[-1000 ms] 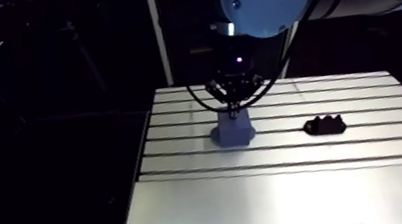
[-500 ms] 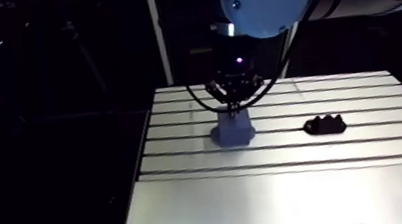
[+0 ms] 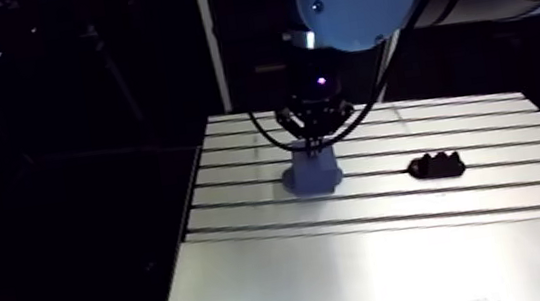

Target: Pick up the M10 bolt and insert it into the hex recess until seated.

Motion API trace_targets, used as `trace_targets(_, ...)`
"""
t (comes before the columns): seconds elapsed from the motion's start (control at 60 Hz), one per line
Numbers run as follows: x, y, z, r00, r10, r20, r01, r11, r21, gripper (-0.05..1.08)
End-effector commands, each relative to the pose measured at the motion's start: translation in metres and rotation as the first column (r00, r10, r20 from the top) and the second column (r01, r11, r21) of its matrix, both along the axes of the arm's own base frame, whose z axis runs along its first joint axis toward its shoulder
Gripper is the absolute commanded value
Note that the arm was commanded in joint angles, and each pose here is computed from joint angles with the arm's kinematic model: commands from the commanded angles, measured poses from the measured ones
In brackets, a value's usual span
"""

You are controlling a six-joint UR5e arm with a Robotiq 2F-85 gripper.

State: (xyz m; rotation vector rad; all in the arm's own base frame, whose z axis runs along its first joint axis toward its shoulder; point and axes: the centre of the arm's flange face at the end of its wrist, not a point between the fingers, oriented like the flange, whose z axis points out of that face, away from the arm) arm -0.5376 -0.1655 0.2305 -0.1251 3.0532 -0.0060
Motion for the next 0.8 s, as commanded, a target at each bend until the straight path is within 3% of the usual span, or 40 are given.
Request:
trace_targets(0.017, 0.0000, 0.0001, 0.0002, 1.000, 0.000, 0.000, 0.000, 1.000, 0.000, 1.08)
trace_targets(0.8, 0.0011, 0.0002, -0.0001, 1.000, 0.000, 0.001, 0.000, 1.000, 0.000, 1.08)
